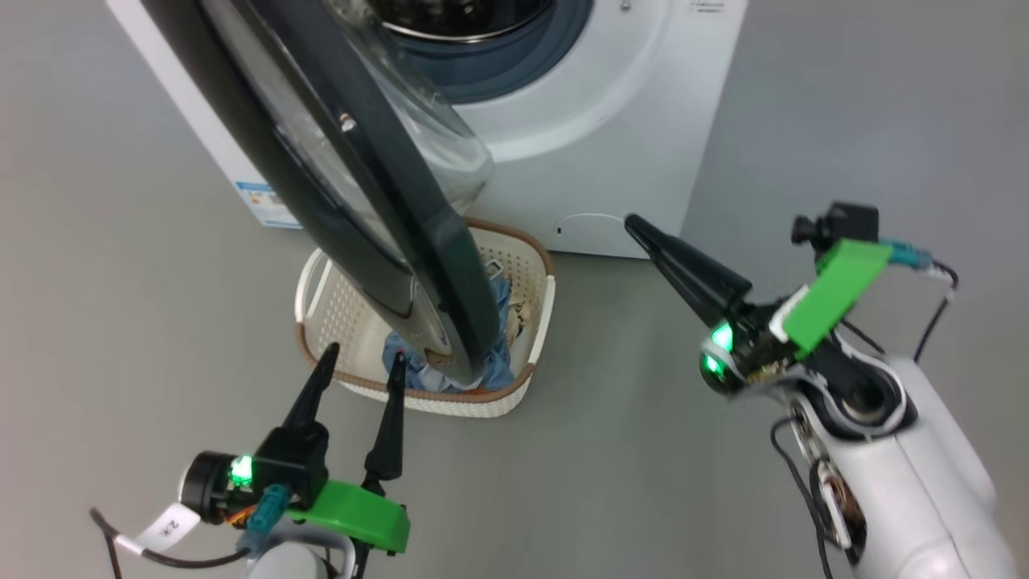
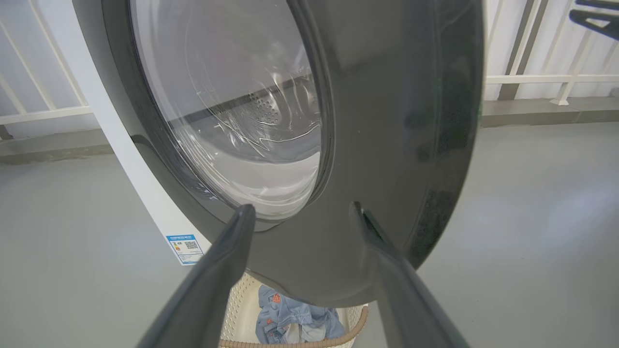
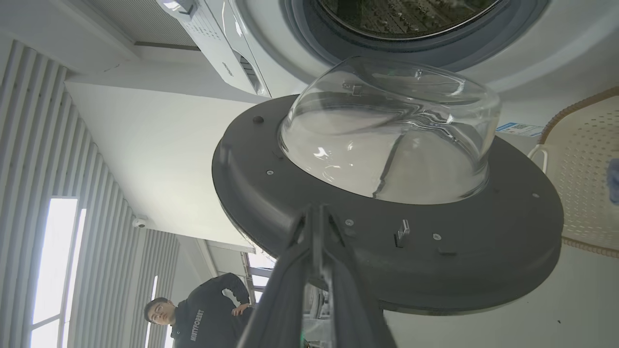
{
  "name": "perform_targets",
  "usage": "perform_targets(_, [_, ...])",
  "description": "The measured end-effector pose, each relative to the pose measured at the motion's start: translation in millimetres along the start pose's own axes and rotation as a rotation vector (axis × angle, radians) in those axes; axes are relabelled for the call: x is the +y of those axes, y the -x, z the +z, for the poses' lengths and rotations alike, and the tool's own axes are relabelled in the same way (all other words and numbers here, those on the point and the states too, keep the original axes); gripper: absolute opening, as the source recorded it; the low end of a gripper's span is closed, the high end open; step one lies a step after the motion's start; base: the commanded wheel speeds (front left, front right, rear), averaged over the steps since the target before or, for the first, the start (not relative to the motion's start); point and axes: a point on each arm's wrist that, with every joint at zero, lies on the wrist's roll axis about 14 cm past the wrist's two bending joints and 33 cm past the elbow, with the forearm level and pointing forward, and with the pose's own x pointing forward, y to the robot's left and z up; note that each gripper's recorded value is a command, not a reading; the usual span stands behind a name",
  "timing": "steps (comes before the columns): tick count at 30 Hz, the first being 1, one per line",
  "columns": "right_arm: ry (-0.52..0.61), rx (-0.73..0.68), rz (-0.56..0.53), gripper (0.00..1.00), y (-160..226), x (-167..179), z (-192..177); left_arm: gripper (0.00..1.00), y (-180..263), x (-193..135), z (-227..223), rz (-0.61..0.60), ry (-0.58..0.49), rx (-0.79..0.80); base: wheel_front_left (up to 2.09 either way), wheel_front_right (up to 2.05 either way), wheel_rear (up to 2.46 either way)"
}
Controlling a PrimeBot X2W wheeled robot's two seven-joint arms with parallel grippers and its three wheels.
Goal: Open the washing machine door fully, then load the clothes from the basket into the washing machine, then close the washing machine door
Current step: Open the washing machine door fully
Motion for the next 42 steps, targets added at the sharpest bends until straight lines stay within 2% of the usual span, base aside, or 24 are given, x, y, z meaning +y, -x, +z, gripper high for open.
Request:
perform_targets(9, [0.067,-0.181,-0.014,1.00,45.6,4.5,7.7,1.00,1.3,-1.5,4.6,-0.011,0.006,-0.016,0.00,0.00,0.00])
perform_targets(19, [0.215,-0.517,-0.049,1.00,112.8,18.1,45.5,1.00,2.8,-2.7,2.4,-0.021,0.003,-0.013,0.00,0.00,0.00])
perform_targets(25, [0.444,-0.765,-0.116,1.00,169.8,35.2,78.7,1.00,2.6,-3.1,-0.5,-0.019,0.008,-0.007,0.00,0.00,0.00])
perform_targets(30, [0.750,-0.902,-0.200,1.00,210.2,52.3,93.2,1.00,-0.1,-6.3,1.8,-0.034,0.006,-0.015,0.00,0.00,0.00])
perform_targets(32, [0.868,-0.921,-0.239,1.00,221.7,54.9,94.2,1.00,-0.6,-6.1,2.9,-0.033,0.007,-0.018,0.00,0.00,0.00])
perform_targets(33, [0.997,-0.901,-0.298,1.00,228.0,53.1,92.5,1.00,-1.0,-5.5,3.7,-0.032,0.006,-0.021,0.00,0.00,0.00])
perform_targets(39, [1.250,-0.914,-0.444,1.00,245.7,52.8,90.1,1.00,2.9,-4.3,0.9,-0.028,0.001,-0.013,0.00,0.00,0.00])
perform_targets(42, [1.334,-0.856,-0.541,1.00,251.2,35.7,77.8,1.00,4.9,-4.6,2.3,-0.033,0.003,-0.016,0.00,0.00,0.00])
